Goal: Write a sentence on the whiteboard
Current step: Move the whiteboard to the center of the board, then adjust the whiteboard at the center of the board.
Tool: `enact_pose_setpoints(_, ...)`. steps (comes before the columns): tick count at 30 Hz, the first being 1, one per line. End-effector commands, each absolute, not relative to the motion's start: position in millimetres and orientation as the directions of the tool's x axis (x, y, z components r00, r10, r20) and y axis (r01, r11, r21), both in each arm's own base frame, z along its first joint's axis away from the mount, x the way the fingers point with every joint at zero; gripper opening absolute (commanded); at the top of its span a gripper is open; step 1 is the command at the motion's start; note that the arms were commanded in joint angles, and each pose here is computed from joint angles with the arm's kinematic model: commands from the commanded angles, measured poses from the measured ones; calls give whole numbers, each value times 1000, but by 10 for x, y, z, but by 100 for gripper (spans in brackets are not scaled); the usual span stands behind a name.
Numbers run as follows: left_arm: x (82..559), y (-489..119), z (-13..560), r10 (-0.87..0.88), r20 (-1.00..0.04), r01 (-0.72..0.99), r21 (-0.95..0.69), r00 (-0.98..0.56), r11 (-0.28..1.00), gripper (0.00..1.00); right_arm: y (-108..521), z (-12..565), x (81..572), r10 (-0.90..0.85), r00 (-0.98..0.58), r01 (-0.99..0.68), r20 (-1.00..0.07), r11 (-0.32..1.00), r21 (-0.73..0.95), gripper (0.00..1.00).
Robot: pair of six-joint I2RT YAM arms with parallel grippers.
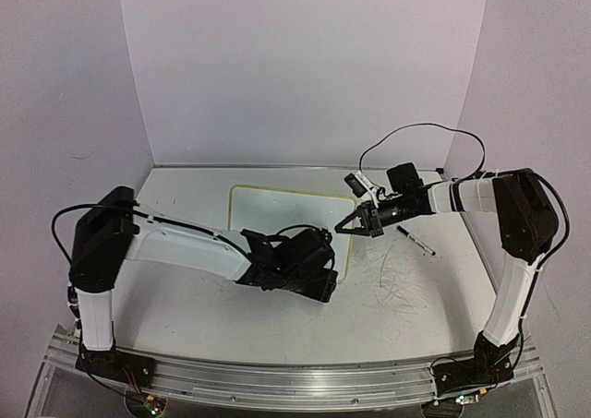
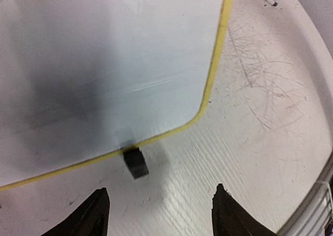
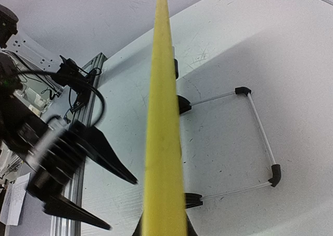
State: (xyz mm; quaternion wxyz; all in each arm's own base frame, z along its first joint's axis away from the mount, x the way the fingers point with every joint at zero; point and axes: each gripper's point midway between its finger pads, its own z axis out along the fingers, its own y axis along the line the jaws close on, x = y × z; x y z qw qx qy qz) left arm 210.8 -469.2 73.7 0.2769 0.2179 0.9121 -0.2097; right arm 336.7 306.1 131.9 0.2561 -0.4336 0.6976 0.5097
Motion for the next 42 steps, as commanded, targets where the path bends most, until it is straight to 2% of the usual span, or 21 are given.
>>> enact_pose_setpoints(1,2238,-4287,1542,154,-690,514,-351,-707,783,79,3030,898,3155,-436,-607,-782,-664,181,596,6)
enact_pose_setpoints(3,2304,-3933,1404,136,-667,462,-340,-732,819,86,3027,903,3179,-434,-610,-782,-663,194,593,12)
enact_pose_setpoints(5,2361,-3534,1169,123,-633,398,-312,-764,863,87,3021,901,3230,-434,-613,-783,-660,221,582,21)
enact_pose_setpoints(8,2442,-3191,1027,96,-618,341,-291,-780,894,87,3016,924,3282,-428,-615,-785,-662,250,567,28)
enact_pose_setpoints(12,2537,-3168,856,117,-607,334,-257,-786,907,80,2983,955,3444,-388,-642,-766,-661,351,538,38)
enact_pose_setpoints(16,2658,-3298,723,127,-608,342,-252,-784,905,74,2972,1116,3469,-330,-646,-758,-688,376,532,47)
enact_pose_setpoints(19,2730,-3338,620,125,-608,345,-260,-784,902,67,2952,1288,3445,-292,-629,-768,-720,378,518,53)
enact_pose_setpoints(21,2779,-3332,583,133,-615,349,-244,-777,905,64,2932,1338,3410,-287,-621,-773,-729,380,509,55)
enact_pose_setpoints(27,2976,-3269,524,140,-628,354,-229,-766,907,46,2906,1481,3381,-282,-593,-791,-754,380,480,59)
enact_pose_setpoints(36,3004,-3342,408,192,-629,402,-209,-753,891,11,2916,1888,3437,-236,-563,-802,-792,386,456,69)
enact_pose_setpoints(40,2986,-3316,367,187,-636,402,-210,-749,891,2,2892,1901,3479,-238,-557,-799,-796,414,436,75)
enact_pose_setpoints(42,2979,-3288,350,177,-640,394,-213,-748,894,0,2875,1862,3519,-238,-563,-790,-791,435,432,90)
